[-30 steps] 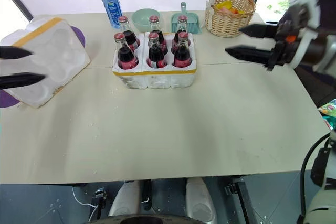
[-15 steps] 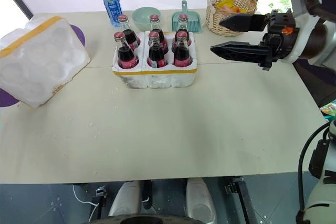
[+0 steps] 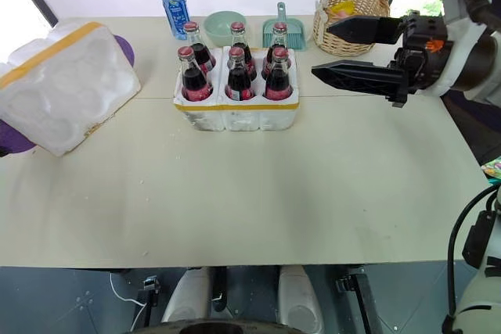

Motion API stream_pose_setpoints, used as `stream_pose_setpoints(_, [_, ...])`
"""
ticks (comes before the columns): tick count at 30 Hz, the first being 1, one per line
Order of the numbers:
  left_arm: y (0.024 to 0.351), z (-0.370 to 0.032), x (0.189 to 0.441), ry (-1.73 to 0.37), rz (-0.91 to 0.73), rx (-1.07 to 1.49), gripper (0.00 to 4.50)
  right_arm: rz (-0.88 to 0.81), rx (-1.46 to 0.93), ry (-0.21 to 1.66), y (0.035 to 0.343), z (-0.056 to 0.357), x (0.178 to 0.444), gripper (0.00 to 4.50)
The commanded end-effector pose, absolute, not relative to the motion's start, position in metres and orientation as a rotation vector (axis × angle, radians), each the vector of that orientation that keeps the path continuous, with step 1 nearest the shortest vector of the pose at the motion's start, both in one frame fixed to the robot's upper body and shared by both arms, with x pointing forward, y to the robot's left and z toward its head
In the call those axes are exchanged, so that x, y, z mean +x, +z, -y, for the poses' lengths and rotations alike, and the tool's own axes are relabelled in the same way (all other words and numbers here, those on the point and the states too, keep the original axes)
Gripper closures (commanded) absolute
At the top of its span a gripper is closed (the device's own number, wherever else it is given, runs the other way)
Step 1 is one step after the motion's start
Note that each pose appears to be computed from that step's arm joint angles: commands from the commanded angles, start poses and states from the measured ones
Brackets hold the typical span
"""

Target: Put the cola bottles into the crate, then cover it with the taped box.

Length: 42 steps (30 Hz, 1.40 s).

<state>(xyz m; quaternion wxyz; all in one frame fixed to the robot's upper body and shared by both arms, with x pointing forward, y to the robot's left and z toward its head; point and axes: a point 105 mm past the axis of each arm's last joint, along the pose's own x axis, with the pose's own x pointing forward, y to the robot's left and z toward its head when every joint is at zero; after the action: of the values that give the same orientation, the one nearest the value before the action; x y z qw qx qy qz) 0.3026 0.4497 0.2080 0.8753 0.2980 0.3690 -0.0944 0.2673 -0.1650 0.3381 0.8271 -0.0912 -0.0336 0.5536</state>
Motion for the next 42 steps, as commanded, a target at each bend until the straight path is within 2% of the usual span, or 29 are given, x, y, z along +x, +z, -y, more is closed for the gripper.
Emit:
stream_pose_setpoints(1, [0.213, -0.451, 0.309, -0.145, -0.732, 0.610, 0.00, 0.114, -0.237, 1.158, 0.349, 0.168, 0.255, 0.05])
stream_pose_setpoints(6, [0.204, -0.445, 0.314, -0.159, -0.740, 0.553, 0.00, 0.100, -0.249, 1.144, 0.348, 0.170, 0.253, 0.05])
stream_pose_setpoints(9, [0.201, -0.443, 0.314, -0.166, -0.742, 0.519, 0.79, 0.085, -0.258, 1.127, 0.347, 0.173, 0.253, 0.00])
stream_pose_setpoints(13, [0.204, -0.439, 0.313, -0.199, -0.739, 0.482, 2.82, 0.053, -0.270, 1.098, 0.339, 0.177, 0.256, 0.00])
stream_pose_setpoints(16, [0.207, -0.440, 0.312, -0.195, -0.742, 0.500, 4.03, 0.025, -0.262, 1.073, 0.333, 0.181, 0.260, 0.00])
stream_pose_setpoints(20, [0.222, -0.442, 0.317, -0.169, -0.679, 0.568, 4.10, 0.016, -0.286, 1.012, 0.327, 0.188, 0.267, 0.00])
stream_pose_setpoints(25, [0.285, -0.420, 0.350, -0.117, -0.333, 0.754, 4.10, -0.015, -0.305, 0.934, 0.316, 0.203, 0.271, 0.00])
stream_pose_setpoints(29, [0.332, -0.369, 0.378, -0.142, -0.032, 0.973, 4.10, -0.015, -0.268, 0.907, 0.313, 0.208, 0.269, 0.00])
stream_pose_setpoints(31, [0.340, -0.351, 0.383, -0.170, 0.045, 1.027, 4.10, -0.013, -0.257, 0.903, 0.312, 0.208, 0.269, 0.00])
stream_pose_setpoints(35, [0.352, -0.272, 0.396, -0.288, 0.282, 1.189, 4.10, -0.005, -0.222, 0.897, 0.311, 0.207, 0.269, 0.00])
stream_pose_setpoints(40, [0.349, -0.225, 0.398, -0.304, 0.413, 1.303, 4.10, 0.008, -0.189, 0.876, 0.312, 0.207, 0.271, 0.00])
stream_pose_setpoints(42, [0.341, -0.212, 0.399, -0.295, 0.440, 1.446, 4.10, 0.010, -0.180, 0.865, 0.311, 0.208, 0.271, 0.00])
